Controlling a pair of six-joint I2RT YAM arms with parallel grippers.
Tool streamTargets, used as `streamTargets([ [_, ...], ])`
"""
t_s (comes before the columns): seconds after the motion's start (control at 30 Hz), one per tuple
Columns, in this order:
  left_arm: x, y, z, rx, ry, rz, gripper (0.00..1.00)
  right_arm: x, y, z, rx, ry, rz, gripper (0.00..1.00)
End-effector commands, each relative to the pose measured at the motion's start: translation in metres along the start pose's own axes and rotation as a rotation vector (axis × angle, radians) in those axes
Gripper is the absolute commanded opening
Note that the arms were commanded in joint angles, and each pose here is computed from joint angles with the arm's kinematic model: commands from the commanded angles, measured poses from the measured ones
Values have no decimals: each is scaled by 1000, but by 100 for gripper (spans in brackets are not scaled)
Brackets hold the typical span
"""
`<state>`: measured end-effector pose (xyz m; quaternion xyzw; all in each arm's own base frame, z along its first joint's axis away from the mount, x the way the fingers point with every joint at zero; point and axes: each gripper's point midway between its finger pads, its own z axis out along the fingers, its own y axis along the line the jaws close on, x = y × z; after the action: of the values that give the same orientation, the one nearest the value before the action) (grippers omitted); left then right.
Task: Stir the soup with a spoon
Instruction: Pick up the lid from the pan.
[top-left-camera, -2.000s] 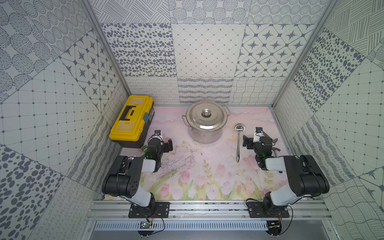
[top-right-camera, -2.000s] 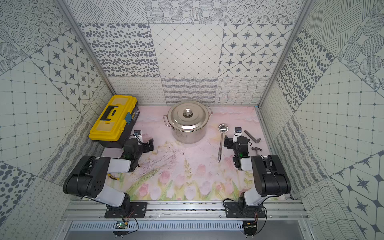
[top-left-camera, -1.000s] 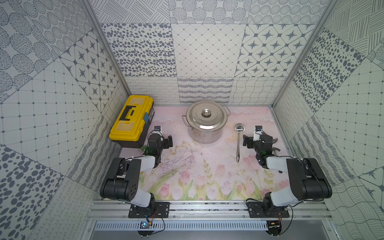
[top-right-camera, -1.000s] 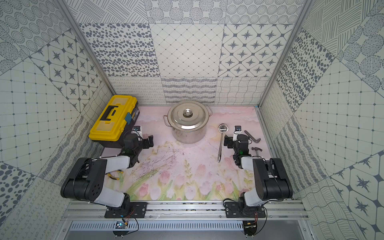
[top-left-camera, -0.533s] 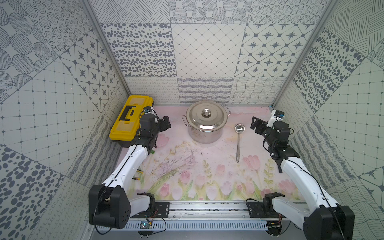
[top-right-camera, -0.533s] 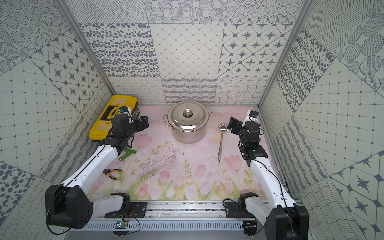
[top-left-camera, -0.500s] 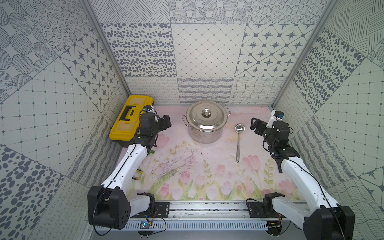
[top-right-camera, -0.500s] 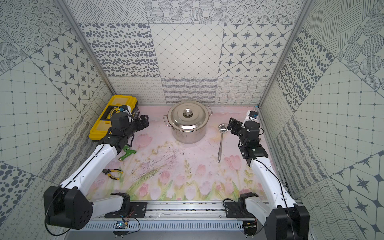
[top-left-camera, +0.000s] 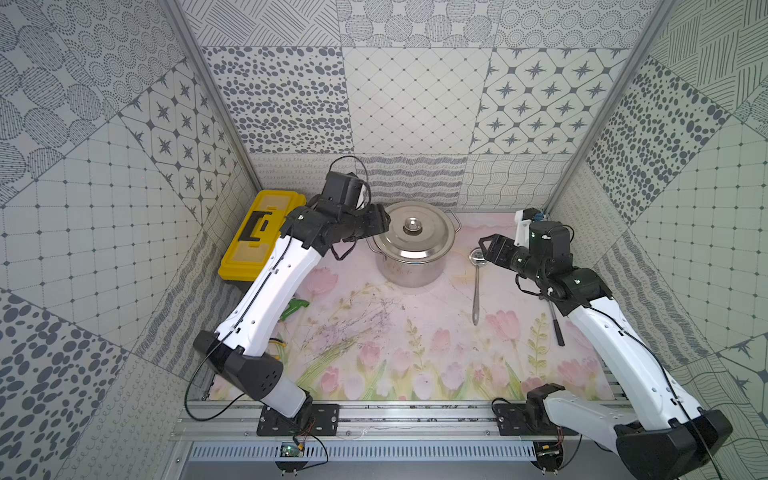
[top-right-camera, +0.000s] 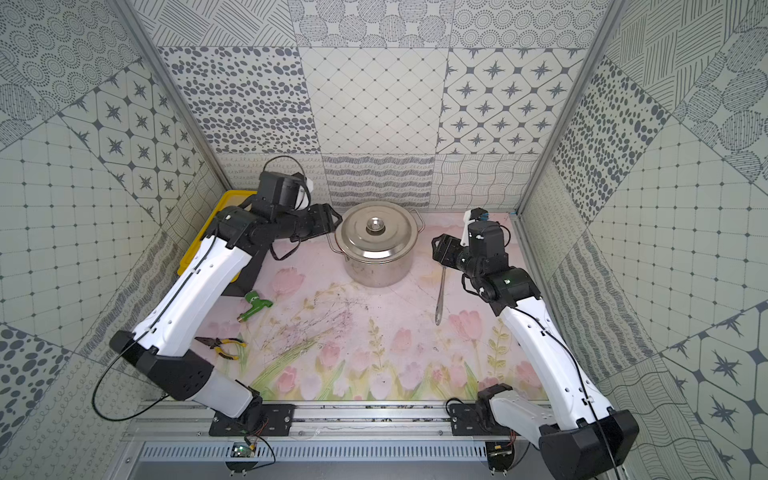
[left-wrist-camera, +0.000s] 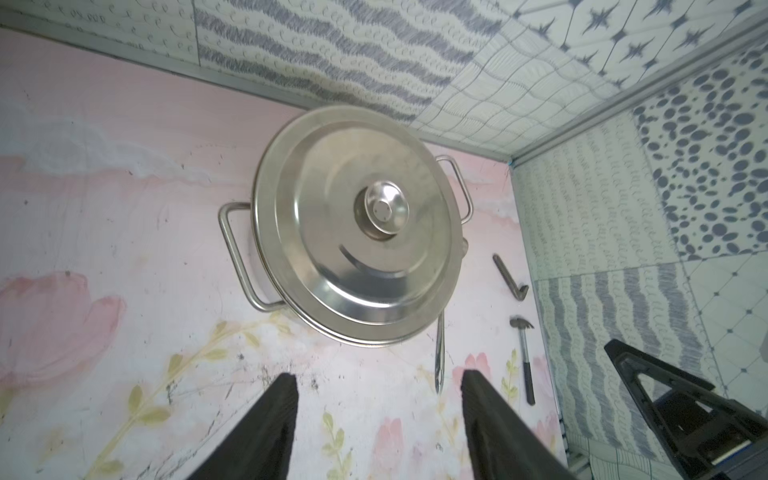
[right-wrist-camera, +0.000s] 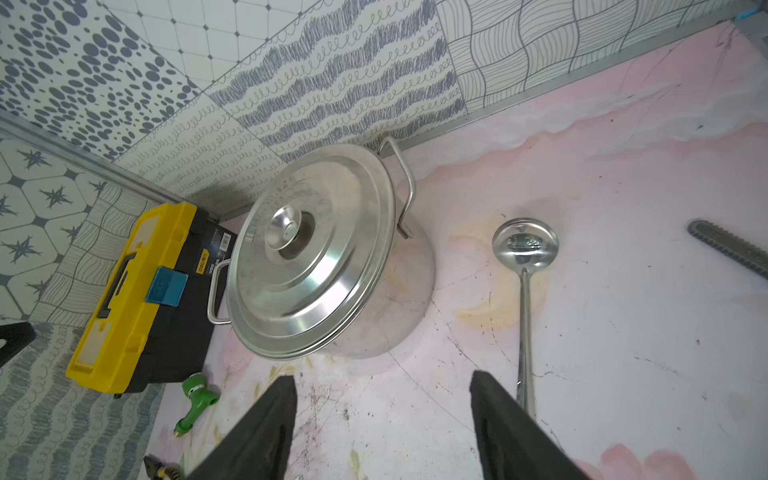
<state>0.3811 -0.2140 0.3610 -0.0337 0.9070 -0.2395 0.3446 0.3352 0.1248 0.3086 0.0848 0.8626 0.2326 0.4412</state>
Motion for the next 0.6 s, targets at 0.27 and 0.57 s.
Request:
streamTargets([
  [0.27, 74, -17, 57, -279, 326, 144, 66, 41, 10, 9, -26, 161, -28, 77],
  [0.57, 50, -22, 99, -300, 182, 225, 79, 67, 15, -1, -80, 209, -25, 95],
])
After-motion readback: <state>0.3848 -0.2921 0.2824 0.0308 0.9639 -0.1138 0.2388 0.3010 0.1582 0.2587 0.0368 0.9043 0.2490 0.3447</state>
